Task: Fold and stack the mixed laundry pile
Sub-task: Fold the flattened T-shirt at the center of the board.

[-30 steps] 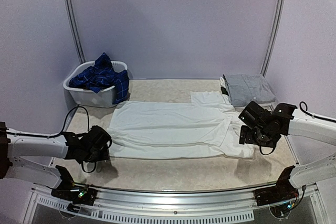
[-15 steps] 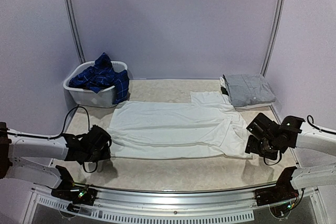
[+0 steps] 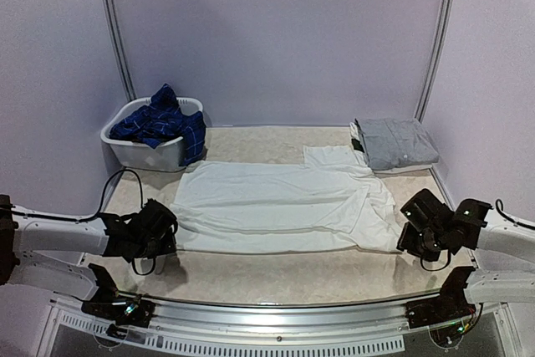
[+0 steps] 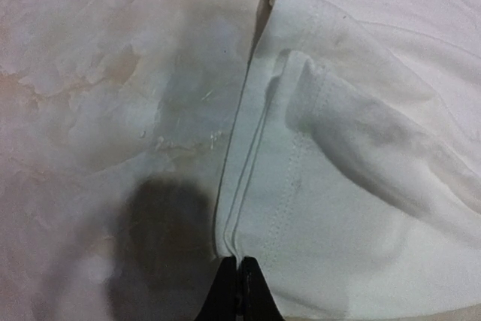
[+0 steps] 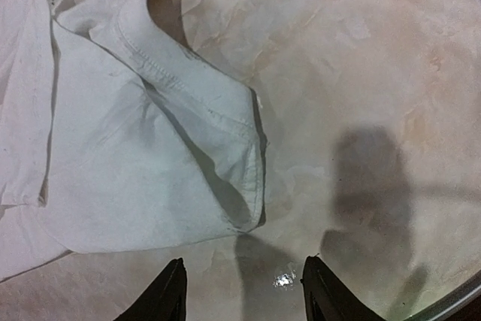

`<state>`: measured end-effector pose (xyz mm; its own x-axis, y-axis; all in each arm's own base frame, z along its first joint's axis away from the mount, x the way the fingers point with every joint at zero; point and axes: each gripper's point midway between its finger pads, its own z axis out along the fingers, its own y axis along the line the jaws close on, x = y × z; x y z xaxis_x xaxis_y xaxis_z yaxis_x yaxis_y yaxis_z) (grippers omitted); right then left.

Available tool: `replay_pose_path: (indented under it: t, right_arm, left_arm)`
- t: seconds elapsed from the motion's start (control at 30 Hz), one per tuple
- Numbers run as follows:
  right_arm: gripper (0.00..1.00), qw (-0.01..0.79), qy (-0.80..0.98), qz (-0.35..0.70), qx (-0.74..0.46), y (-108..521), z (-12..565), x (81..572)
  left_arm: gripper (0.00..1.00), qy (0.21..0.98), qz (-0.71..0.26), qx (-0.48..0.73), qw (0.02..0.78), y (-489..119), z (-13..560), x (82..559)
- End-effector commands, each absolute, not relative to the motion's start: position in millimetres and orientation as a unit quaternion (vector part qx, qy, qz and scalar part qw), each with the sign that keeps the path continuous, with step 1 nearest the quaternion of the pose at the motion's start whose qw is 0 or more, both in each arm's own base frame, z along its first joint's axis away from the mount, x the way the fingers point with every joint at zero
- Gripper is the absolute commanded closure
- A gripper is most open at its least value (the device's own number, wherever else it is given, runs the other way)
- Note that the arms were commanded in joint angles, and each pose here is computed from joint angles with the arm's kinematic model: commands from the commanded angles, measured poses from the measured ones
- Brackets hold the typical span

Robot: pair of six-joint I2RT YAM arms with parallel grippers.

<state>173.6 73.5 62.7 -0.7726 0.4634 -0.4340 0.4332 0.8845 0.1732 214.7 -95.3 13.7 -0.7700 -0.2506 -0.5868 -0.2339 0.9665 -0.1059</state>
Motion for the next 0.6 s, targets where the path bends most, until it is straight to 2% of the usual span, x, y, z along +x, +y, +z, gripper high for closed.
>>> replay_pose_path:
  t: [0.0, 0.1, 0.2, 0.4, 0.47, 0.57]
  right_arm:
    - [0.47, 0.22, 0.948, 0.053, 0.223, 89.4, 42.8, 179.4]
    - [0.48, 0.211, 0.95, 0.05, 0.224, 89.0, 31.6, 183.4]
    - [0.56, 0.201, 0.951, 0.053, 0.23, 84.3, 19.4, 188.1]
    - [0.61, 0.196, 0.952, 0.056, 0.227, 84.3, 11.5, 196.8]
    - [0.67, 0.192, 0.953, 0.05, 0.228, 83.7, 8.2, 199.0]
    - [0.85, 0.184, 0.956, 0.041, 0.225, 83.3, 5.0, 199.8]
  left_arm:
    - [0.98, 0.94, 0.0, -0.133, 0.313, -87.0, 11.2, 212.6]
    - [0.98, 0.94, 0.002, -0.133, 0.313, -86.4, 11.4, 212.5]
    - [0.99, 0.94, 0.005, -0.133, 0.313, -85.2, 11.7, 212.4]
    - [0.99, 0.939, 0.01, -0.136, 0.315, -83.1, 12.0, 212.4]
    - [0.99, 0.939, 0.011, -0.137, 0.317, -82.2, 11.9, 212.4]
    - [1.0, 0.938, 0.014, -0.139, 0.317, -81.0, 11.5, 212.5]
